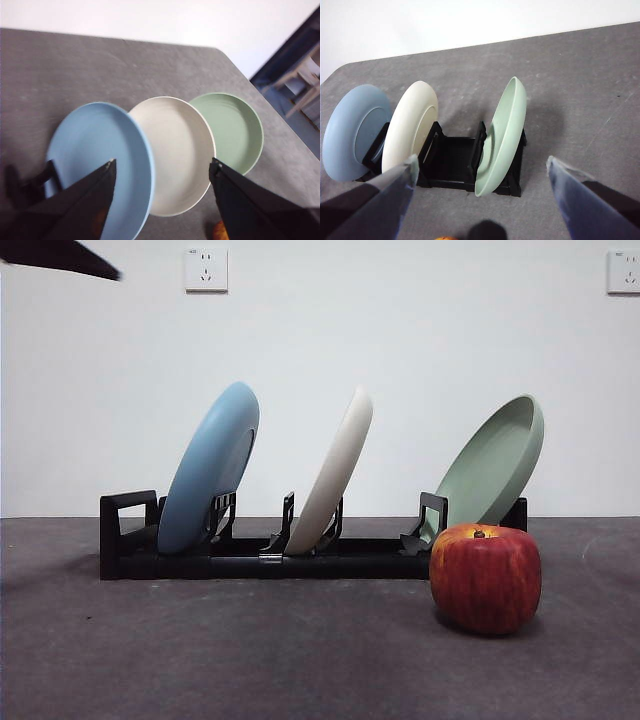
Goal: Take the blue plate from the plate rack,put the plate on the table,take the apple from the table,put the apple in the plate
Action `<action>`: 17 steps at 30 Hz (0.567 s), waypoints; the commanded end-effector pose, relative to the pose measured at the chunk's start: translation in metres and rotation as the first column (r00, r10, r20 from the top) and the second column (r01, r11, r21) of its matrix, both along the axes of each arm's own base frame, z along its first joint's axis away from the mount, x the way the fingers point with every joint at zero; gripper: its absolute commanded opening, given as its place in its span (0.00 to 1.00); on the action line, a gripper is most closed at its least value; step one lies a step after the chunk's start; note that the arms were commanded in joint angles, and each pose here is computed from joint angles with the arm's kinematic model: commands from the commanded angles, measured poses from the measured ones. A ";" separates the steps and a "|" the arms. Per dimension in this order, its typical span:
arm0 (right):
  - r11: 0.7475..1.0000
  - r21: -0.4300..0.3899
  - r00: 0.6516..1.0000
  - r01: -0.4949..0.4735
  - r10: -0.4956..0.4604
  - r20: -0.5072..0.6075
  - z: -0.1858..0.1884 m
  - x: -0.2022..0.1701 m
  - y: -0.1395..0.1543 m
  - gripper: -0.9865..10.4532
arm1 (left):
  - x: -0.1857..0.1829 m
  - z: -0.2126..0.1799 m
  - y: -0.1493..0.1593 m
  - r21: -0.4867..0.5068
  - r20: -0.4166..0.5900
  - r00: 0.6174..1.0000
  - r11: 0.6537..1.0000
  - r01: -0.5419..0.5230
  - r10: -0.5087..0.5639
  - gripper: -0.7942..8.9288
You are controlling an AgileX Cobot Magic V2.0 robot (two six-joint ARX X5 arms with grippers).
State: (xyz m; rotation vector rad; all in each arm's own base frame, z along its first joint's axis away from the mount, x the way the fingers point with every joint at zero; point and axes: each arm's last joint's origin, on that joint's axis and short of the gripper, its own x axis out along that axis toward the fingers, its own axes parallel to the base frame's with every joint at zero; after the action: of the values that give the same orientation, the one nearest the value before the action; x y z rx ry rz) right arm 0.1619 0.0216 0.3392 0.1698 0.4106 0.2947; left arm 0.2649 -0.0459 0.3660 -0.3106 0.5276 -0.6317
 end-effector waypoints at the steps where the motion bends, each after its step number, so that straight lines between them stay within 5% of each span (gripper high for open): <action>1: 1.000 0.002 1.000 -0.003 0.003 0.008 0.001 0.000 0.000 0.47 | 0.024 0.000 -0.013 0.017 -0.033 0.999 0.999 0.037 -0.037 0.41; 17: 1.000 0.002 1.000 -0.002 0.002 0.008 0.001 0.000 0.000 0.47 | 0.094 -0.059 -0.073 0.177 -0.228 0.972 0.980 0.093 -0.051 0.41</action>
State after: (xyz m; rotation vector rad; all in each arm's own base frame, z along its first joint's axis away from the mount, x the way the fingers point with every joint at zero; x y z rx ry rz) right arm 0.1619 0.0216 0.3392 0.1698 0.4106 0.2947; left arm 0.3565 -0.1166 0.3118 -0.2028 0.8007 -0.6116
